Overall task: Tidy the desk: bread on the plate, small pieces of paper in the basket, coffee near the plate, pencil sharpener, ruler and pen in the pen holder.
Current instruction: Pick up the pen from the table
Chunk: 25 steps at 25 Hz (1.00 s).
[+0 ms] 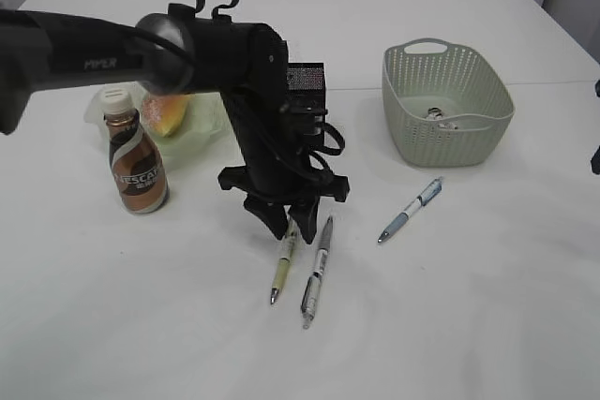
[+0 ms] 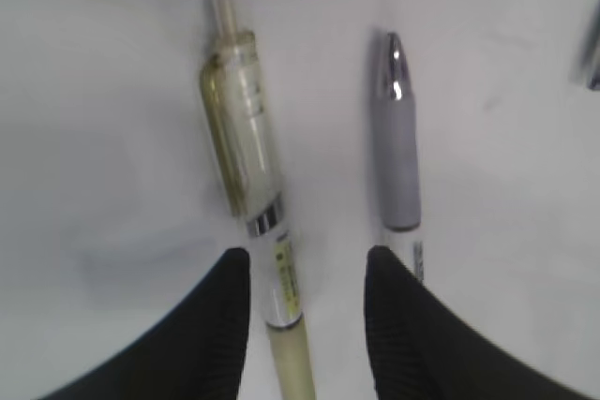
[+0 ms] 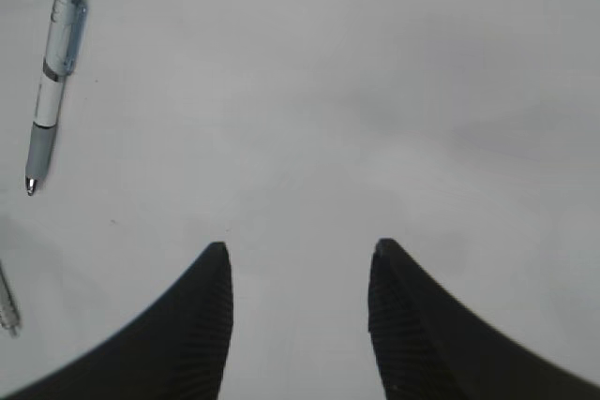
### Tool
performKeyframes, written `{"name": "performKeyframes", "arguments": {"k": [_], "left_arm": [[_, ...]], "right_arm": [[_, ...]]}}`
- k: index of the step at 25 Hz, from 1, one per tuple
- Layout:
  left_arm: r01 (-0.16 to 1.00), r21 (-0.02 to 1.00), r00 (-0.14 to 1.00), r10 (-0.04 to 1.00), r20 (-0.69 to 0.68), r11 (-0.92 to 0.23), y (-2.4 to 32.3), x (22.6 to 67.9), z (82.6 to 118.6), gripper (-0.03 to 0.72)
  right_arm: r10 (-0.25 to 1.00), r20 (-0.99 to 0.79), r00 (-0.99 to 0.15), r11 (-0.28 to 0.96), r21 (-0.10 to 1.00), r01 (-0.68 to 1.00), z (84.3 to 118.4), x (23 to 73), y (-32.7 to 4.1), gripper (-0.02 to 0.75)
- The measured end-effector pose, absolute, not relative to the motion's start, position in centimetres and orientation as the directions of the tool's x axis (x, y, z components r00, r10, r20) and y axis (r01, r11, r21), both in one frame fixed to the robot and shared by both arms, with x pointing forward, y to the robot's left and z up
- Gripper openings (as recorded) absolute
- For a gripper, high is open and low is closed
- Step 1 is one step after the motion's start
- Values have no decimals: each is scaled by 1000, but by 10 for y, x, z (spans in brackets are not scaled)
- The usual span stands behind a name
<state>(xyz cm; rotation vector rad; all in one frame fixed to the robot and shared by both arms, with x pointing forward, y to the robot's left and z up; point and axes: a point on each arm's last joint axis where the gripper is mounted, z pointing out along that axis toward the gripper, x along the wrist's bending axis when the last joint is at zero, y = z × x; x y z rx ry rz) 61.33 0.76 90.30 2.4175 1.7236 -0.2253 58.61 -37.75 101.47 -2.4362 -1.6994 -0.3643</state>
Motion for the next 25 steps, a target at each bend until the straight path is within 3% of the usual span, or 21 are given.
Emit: {"name": "performKeyframes", "arguments": {"k": [21, 25], "left_arm": [[944, -13, 325, 936, -137, -330, 3, 629, 894, 297], [943, -17, 328, 936, -128, -333, 3, 629, 891, 258]], "right_arm": [[905, 285, 315, -334, 21, 942, 1015, 586, -377, 380], [906, 285, 314, -333, 21, 943, 1015, 586, -377, 380]]}}
